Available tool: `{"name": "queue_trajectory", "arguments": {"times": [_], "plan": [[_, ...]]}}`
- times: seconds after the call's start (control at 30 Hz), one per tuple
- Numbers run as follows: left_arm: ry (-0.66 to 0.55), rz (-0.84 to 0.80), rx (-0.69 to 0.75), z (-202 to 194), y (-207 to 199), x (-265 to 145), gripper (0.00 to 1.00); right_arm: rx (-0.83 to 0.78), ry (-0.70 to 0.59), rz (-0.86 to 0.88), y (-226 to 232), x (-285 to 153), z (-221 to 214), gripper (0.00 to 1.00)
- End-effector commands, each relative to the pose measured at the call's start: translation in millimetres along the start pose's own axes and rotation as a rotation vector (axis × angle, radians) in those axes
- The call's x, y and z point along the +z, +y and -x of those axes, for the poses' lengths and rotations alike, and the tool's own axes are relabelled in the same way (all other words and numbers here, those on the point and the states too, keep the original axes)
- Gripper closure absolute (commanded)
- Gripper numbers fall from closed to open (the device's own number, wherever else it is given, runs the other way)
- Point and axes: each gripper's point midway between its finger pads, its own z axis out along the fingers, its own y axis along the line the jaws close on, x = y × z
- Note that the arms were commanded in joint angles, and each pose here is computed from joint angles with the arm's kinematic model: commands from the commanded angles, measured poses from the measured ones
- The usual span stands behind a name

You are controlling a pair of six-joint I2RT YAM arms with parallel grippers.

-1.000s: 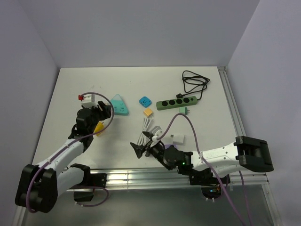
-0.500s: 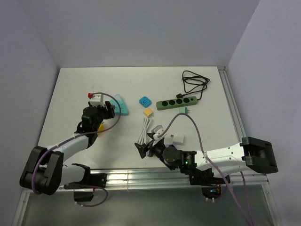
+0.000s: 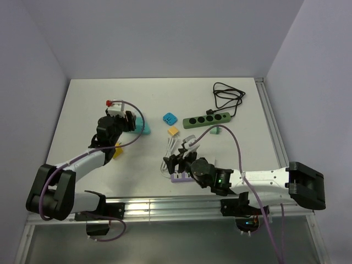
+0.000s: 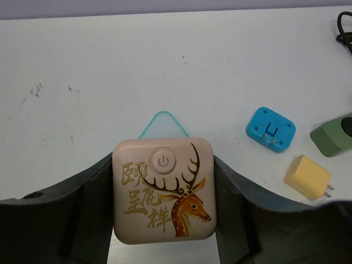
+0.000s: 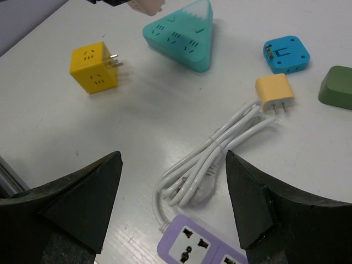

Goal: Insert the plug
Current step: Pick up the plug from the center of the board.

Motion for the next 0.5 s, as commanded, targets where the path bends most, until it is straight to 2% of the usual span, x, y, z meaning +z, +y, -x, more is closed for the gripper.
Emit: {"name": "queue_trajectory", "arguments": {"times": [0.0, 0.1, 0.23, 0.37, 0.47], "plan": [[-0.042, -0.016, 0.023, 21.5, -4.4, 13.1, 1.0, 0.058, -0.015, 0.018, 2.4, 11.8, 16.3, 0.18], [-0.006, 0.037, 0.038, 13.3, 5.9, 20.3, 0.99, 0.04, -0.006, 0.022, 1.3, 19.9, 16.3, 0.18], [0.027, -0.021, -0.019, 5.4, 9.1, 27.0, 1.0, 0.043, 0.009, 0.03, 0.7, 26.3, 15.8, 0.18], [0.001, -0.019, -0.002, 9.3, 15.8, 20.0, 1.0, 0.041, 0.021, 0.036, 1.8, 28.8, 15.0, 0.18], [0.056, -0.03, -0.007, 0.5, 13.8, 22.3, 1.0, 0.045, 0.02, 0.046, 4.6, 29.4, 17.1, 0.18]]}}
